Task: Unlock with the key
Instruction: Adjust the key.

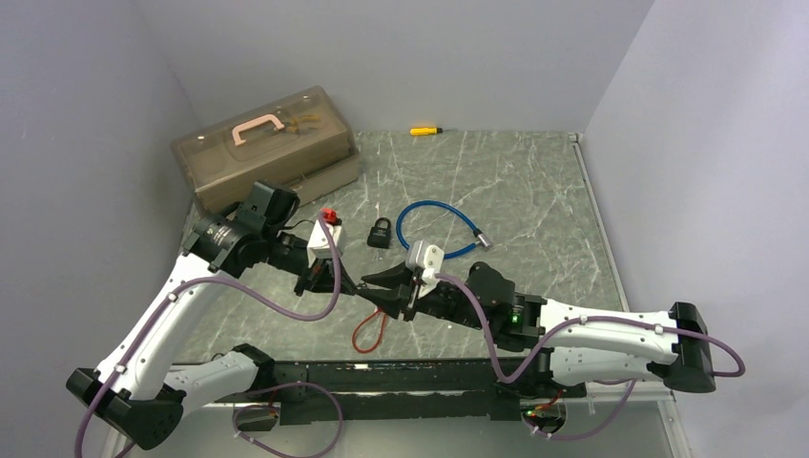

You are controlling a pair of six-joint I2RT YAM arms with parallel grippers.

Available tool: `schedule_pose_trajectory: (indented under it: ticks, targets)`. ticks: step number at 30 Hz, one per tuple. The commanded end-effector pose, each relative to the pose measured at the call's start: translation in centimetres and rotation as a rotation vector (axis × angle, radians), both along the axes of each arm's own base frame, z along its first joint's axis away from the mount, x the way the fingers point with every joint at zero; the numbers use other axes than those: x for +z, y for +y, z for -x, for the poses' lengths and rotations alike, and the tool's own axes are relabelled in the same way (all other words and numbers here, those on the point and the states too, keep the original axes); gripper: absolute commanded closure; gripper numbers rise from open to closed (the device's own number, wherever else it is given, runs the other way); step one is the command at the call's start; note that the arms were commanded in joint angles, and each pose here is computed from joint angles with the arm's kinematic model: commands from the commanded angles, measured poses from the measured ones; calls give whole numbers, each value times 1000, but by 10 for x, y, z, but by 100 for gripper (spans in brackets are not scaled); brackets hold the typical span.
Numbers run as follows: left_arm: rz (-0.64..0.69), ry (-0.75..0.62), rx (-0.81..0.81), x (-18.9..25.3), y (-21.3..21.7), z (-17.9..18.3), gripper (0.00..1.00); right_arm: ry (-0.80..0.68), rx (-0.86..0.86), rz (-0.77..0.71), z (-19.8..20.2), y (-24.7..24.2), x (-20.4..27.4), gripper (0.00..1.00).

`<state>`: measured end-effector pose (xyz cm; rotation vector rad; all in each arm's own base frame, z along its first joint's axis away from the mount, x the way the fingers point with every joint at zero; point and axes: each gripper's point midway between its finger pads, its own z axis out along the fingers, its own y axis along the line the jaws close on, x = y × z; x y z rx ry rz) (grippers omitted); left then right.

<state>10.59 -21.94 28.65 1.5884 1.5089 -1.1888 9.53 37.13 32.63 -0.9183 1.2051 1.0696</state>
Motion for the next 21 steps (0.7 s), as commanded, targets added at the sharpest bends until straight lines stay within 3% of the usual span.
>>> schedule_pose_trajectory:
  ticks: [1, 10, 17, 21]
  targets:
    - [10, -54, -23, 9, 2, 4, 100, 6, -2, -26, 2, -11, 22, 62]
    - [-125, -117, -36, -8, 8, 6, 100, 9, 90, 81, -6, -24, 40, 47]
    - [-175, -165, 6, -5, 11, -2, 100, 102, 215, 216, -7, -16, 24, 61]
    - [-170, -165, 24, 1, 11, -3, 100, 131, 265, 268, -3, -10, 9, 62]
